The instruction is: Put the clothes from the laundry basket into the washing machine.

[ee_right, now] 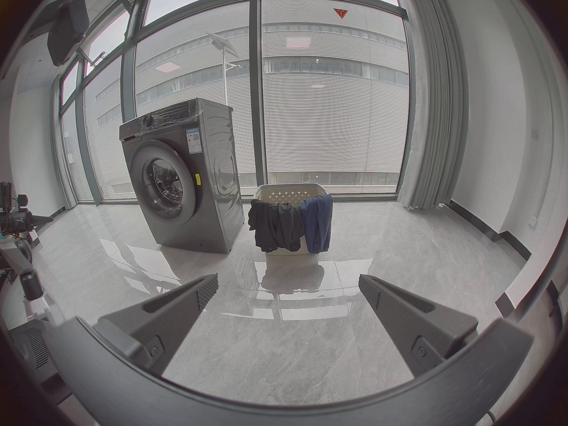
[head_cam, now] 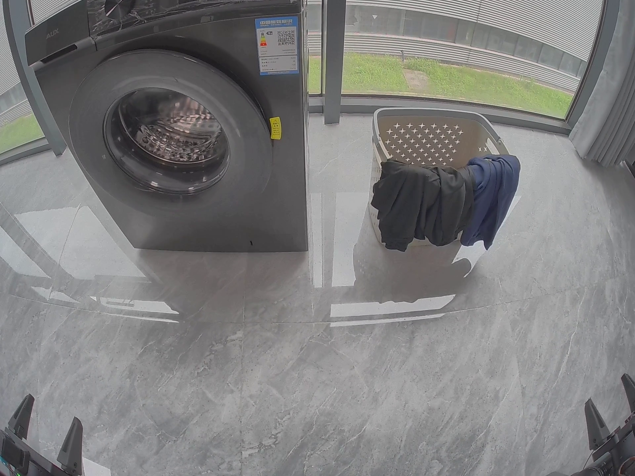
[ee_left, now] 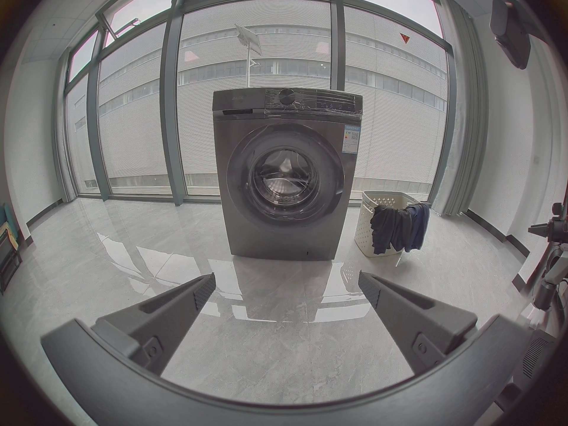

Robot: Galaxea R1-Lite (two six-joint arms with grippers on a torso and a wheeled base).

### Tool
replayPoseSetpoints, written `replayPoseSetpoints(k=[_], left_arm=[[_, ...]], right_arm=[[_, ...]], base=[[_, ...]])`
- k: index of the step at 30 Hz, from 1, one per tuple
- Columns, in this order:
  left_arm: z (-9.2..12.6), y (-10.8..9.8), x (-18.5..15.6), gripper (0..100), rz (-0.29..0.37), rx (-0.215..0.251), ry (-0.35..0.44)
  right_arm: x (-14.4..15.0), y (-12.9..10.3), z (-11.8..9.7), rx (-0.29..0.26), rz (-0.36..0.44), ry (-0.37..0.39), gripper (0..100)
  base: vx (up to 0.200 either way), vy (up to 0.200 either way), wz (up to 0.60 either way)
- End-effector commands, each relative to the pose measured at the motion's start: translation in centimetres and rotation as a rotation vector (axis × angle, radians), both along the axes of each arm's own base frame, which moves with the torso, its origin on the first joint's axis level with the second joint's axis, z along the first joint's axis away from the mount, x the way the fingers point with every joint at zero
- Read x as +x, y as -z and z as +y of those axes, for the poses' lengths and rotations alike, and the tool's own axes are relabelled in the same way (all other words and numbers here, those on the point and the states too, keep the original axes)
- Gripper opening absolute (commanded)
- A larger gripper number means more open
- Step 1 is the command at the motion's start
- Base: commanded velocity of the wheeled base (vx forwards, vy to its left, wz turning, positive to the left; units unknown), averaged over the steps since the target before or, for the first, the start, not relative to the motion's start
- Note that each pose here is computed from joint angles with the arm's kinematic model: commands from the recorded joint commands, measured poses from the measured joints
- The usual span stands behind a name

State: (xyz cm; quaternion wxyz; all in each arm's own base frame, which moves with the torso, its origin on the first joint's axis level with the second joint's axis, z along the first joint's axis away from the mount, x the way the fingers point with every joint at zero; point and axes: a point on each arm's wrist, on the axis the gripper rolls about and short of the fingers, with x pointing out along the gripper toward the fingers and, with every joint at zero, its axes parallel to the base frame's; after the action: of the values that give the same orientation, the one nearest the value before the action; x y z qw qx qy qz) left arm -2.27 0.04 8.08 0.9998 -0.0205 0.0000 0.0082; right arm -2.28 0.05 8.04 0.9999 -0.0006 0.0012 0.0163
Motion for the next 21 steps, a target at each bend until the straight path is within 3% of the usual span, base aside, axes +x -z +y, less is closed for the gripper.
replayPoseSetpoints(k=[1, 7, 21], left_arm=[[0.0, 0.52, 0.02, 100, 0.003, -0.002, 0.0], [0.0, 0.52, 0.02, 100, 0.003, -0.002, 0.001], [0.0, 0.52, 0.02, 100, 0.003, -0.003, 0.001]], right_arm=[[0.01, 0.48, 0.0, 0.0, 0.002, -0.001, 100], [0.01, 0.48, 0.0, 0.0, 0.002, -0.001, 100], [0.01, 0.48, 0.0, 0.0, 0.002, -0.001, 100]], base=[[0.0, 0.0, 0.0], [0.0, 0.0, 0.0], [0.0, -0.2, 0.0]])
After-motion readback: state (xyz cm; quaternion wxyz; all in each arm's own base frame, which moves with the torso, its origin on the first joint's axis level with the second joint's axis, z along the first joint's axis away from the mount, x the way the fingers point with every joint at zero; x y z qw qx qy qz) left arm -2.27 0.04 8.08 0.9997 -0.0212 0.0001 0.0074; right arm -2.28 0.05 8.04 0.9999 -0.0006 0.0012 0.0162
